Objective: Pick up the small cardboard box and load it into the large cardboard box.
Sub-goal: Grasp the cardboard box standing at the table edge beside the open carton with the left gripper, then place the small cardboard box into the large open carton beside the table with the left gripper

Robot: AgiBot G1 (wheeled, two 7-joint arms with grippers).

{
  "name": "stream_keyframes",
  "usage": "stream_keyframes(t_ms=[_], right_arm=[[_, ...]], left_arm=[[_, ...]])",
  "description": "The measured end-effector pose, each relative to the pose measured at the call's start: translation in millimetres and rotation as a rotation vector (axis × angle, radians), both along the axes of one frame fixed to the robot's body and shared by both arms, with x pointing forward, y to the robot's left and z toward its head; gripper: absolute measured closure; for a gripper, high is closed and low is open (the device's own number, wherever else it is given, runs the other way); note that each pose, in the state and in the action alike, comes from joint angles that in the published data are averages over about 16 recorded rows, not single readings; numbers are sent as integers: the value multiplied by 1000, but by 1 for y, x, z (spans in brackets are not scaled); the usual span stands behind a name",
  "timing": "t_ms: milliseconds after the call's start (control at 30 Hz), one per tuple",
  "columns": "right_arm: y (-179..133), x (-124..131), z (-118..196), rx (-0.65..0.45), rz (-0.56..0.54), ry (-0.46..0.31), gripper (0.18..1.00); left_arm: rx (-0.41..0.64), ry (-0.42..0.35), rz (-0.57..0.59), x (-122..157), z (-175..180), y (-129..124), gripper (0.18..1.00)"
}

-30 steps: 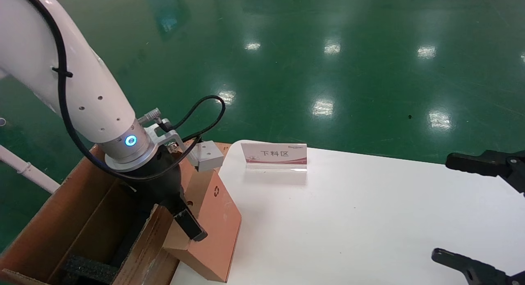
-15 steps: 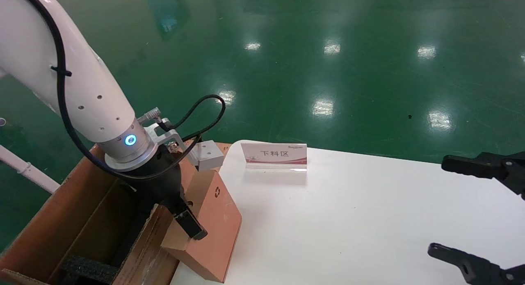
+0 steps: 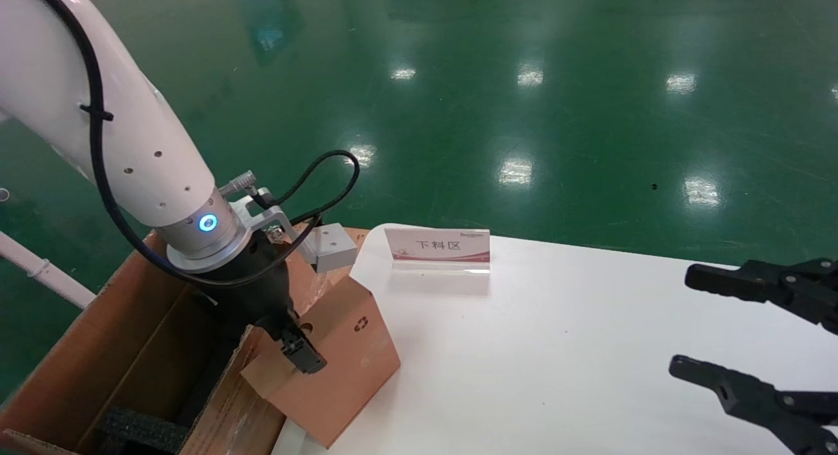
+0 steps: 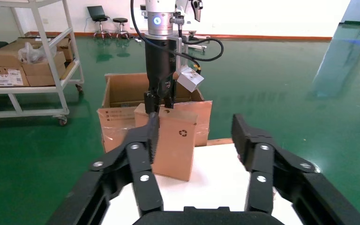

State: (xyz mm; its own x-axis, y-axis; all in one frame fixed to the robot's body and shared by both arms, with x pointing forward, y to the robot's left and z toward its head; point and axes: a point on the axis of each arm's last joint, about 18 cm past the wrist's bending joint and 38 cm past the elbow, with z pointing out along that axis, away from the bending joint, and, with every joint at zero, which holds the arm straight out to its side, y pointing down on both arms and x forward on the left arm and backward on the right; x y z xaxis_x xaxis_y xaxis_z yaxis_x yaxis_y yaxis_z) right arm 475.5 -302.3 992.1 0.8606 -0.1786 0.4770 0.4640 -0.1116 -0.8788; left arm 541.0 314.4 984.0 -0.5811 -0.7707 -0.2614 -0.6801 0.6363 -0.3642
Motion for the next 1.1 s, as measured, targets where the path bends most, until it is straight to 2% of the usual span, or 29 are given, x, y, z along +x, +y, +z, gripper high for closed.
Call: stream_keyframes(t_ms=[233,467,833,1100], right_arm=[[0,0,0,0,0,0,655],[0,0,0,0,0,0,800],[0,0,0,0,0,0,941],[0,0,0,0,0,0,982]], left_arm=[[-7,-21,-1,2,9,0,685],[-34,-130,-1,2,54,1,773],[-68,-388,22,-26,181,16,793],[-45,-472,106,-58,235,47,797]])
